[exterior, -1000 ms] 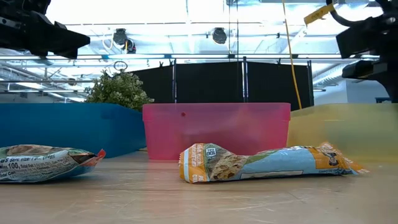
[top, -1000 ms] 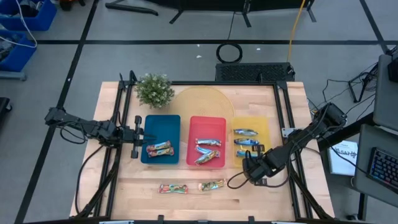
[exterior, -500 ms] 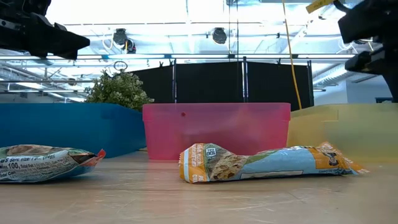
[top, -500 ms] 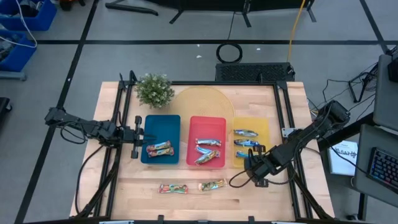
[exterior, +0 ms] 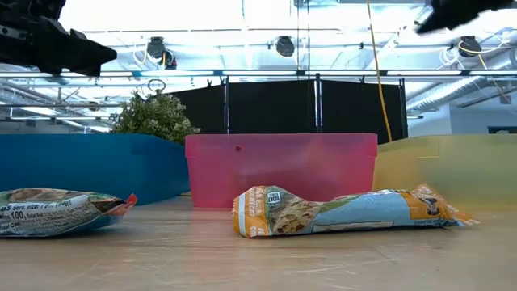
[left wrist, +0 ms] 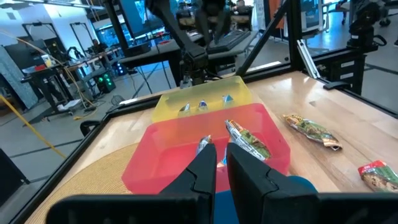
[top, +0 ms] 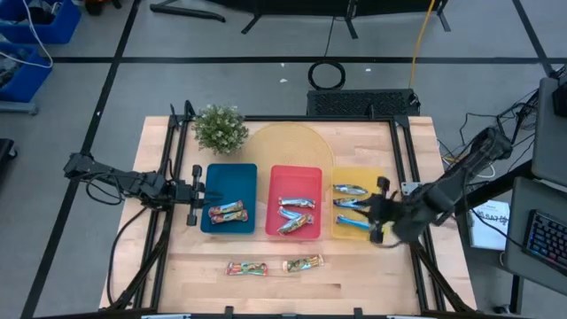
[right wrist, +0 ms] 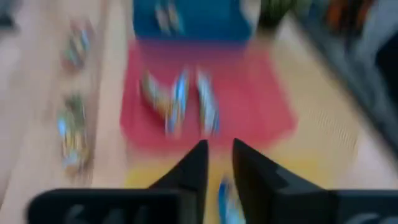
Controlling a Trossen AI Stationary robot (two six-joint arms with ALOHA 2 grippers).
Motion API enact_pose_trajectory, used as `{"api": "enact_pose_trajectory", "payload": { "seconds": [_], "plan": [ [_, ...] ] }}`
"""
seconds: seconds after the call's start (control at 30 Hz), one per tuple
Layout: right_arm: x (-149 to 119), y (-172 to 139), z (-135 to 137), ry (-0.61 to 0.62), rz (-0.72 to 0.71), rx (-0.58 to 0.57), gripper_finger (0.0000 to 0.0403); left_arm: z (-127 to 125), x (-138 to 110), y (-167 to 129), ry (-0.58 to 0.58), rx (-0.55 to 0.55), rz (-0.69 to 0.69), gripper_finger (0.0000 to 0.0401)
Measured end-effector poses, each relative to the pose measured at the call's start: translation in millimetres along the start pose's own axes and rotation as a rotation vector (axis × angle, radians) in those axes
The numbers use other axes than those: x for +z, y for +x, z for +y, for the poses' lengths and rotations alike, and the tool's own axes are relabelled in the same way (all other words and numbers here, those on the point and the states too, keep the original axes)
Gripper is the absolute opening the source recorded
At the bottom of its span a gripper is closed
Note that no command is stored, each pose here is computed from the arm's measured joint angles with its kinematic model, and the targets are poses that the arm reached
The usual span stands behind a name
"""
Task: Pick and place Granola Bars by type
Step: Put the red granola bar into the blue bin
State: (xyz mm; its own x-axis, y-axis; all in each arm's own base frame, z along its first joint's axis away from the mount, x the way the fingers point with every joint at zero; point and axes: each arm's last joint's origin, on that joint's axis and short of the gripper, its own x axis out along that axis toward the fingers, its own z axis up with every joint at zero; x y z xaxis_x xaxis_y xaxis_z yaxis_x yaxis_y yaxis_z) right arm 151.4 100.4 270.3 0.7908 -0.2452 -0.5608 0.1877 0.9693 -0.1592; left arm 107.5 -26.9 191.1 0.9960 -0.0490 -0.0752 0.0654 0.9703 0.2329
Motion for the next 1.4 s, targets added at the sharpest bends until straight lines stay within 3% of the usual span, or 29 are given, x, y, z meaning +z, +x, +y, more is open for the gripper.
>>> {"api": "enact_pose_trajectory", "payload": {
  "seconds": [0.13, 0.3, 0.5, 0.67, 0.83, 1.03, 1.2, 1.4],
  "plan": [
    [-4.3, -6.1, -15.4, -0.064, -0.240, 0.035, 0.0008, 0.0, 0.0, 0.0, 0.012, 0.000, 0.000, 0.0047],
    [-25.6, 0.3, -35.4, -0.071, -0.419, 0.091, 0.0006, 0.0, 0.0, 0.0, 0.018, 0.000, 0.000, 0.0047],
    [-54.2, 14.1, -56.1, -0.046, -0.460, 0.040, 0.0001, 0.3, 0.3, 0.0, 0.019, 0.007, -0.001, 0.0047],
    [-65.5, 17.6, -65.1, -0.043, -0.607, 0.103, 0.0001, 0.3, 0.6, 0.0, 0.013, 0.008, -0.005, 0.0047],
    [-73.8, 21.8, -70.8, -0.050, -0.615, 0.059, 0.0000, 0.7, 3.0, 0.0, -0.022, 0.009, -0.030, 0.0047],
    [-77.4, 24.4, -70.6, -0.071, -0.608, 0.052, 0.0001, -4.5, 37.0, 5.8, -0.064, -0.123, -0.094, 0.0047],
    [-81.6, 27.7, -69.6, -0.049, -0.603, 0.059, 0.0001, -17.8, 79.7, 35.3, -0.058, -0.038, 0.103, 0.0047],
    [-88.1, 32.4, -68.1, -0.023, -0.580, 0.071, 0.0001, -51.2, 119.7, 90.0, -0.044, -0.028, 0.507, 0.0047]
  ]
}}
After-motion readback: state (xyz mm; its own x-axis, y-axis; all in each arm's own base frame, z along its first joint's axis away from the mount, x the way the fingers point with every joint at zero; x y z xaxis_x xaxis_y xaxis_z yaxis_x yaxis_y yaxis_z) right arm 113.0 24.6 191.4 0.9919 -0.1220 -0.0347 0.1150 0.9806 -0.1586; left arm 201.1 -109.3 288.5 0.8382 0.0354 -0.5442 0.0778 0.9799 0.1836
